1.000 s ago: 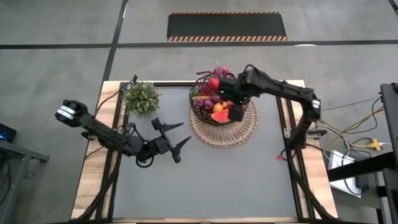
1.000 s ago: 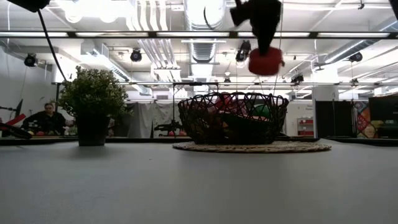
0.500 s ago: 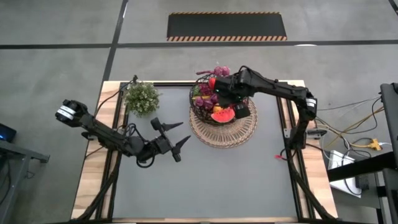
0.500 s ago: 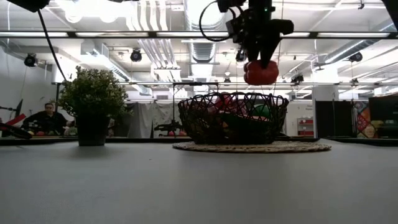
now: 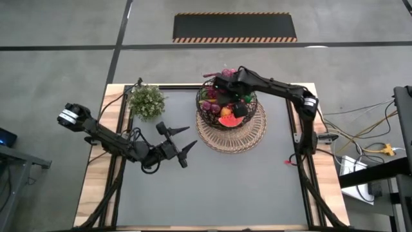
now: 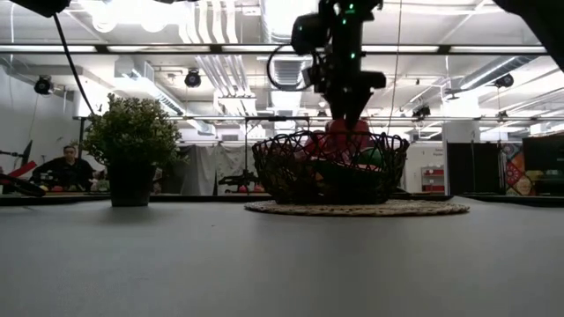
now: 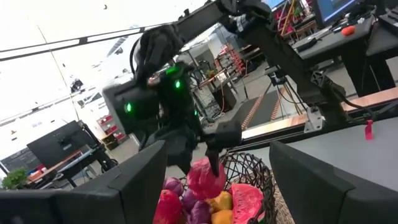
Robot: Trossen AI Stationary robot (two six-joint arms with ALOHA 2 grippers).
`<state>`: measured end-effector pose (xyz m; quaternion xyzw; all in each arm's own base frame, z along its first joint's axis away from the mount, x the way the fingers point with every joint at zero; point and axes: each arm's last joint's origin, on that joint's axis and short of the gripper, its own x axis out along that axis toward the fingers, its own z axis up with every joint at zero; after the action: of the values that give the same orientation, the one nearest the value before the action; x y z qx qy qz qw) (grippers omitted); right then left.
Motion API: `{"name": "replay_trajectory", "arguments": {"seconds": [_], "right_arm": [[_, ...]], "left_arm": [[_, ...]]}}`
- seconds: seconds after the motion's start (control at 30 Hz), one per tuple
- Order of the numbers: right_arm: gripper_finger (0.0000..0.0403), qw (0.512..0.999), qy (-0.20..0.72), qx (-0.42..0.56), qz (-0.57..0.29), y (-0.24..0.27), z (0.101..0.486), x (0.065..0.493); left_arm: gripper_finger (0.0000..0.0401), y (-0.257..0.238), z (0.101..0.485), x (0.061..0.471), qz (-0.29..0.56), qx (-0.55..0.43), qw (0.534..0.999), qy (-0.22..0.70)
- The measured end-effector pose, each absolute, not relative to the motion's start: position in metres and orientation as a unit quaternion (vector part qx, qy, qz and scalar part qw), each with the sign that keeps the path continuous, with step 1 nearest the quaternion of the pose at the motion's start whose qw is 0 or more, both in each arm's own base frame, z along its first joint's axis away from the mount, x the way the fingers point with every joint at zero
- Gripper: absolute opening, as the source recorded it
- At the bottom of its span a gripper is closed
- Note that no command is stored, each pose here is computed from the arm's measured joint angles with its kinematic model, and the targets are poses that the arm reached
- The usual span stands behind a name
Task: Build produce basket
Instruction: Put the red bell pepper into the black wire basket
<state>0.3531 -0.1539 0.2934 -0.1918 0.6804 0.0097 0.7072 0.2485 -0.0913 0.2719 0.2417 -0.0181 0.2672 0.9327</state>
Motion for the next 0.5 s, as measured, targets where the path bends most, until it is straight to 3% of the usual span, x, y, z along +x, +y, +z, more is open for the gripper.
{"name": "replay_trajectory", "arguments": {"seconds": [0.33, 0.5], "right_arm": [[0.0231, 0.686, 0.706, -0.173, 0.020, -0.172, 0.269, 0.356], [0.0252, 0.689, 0.708, -0.158, 0.005, -0.172, 0.268, 0.357]], "left_arm": [[0.0266, -0.091, 0.272, 0.248, 0.267, 0.242, 0.933, -0.018], [0.0266, -0.091, 0.272, 0.248, 0.267, 0.242, 0.933, -0.018]]}}
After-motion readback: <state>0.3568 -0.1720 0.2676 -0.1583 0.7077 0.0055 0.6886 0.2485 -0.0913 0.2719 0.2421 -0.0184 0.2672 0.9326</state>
